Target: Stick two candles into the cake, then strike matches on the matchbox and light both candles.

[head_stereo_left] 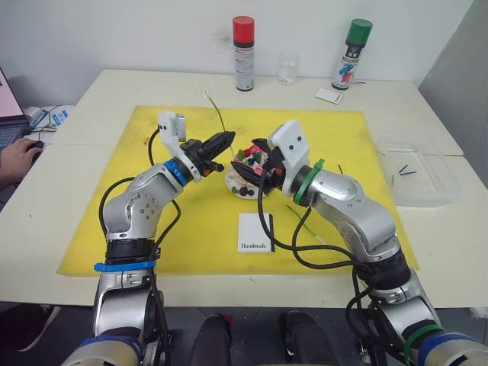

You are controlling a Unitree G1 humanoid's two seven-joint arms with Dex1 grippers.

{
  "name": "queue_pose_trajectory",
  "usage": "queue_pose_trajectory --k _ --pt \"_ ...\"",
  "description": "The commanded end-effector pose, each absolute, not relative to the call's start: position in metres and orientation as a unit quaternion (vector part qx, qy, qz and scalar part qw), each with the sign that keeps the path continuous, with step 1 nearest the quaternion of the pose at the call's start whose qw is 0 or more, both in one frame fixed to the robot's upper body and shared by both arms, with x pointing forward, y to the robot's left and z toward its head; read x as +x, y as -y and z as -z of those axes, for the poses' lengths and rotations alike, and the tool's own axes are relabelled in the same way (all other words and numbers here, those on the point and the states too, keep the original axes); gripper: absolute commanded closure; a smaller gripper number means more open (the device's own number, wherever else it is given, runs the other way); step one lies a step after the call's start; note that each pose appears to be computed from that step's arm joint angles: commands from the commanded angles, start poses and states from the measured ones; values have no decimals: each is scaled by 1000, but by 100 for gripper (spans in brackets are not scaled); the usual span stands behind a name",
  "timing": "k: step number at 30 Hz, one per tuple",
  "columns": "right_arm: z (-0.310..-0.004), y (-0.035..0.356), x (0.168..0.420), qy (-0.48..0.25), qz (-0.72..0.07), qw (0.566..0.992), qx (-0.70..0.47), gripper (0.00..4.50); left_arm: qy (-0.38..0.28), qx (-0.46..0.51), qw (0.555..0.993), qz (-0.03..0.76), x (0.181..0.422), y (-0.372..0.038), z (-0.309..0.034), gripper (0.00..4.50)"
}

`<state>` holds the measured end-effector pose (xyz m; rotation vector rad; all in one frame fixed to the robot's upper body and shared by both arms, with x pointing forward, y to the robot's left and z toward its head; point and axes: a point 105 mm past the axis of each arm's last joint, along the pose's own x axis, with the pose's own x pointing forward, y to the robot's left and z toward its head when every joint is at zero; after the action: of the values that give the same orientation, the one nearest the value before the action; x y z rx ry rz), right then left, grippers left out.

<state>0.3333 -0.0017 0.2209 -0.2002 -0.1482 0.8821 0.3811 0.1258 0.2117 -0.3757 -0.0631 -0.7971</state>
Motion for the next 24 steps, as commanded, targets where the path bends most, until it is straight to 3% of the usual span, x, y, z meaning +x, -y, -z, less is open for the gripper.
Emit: queue_pose_trajectory --k 1,24 --pt "-234 5 329 96 -418 899 -90 97 53 -170 901 396 379 -123 -222 450" --pt "-236 4 327 94 -416 900 -90 97 58 -162 907 385 386 -125 -213 450"
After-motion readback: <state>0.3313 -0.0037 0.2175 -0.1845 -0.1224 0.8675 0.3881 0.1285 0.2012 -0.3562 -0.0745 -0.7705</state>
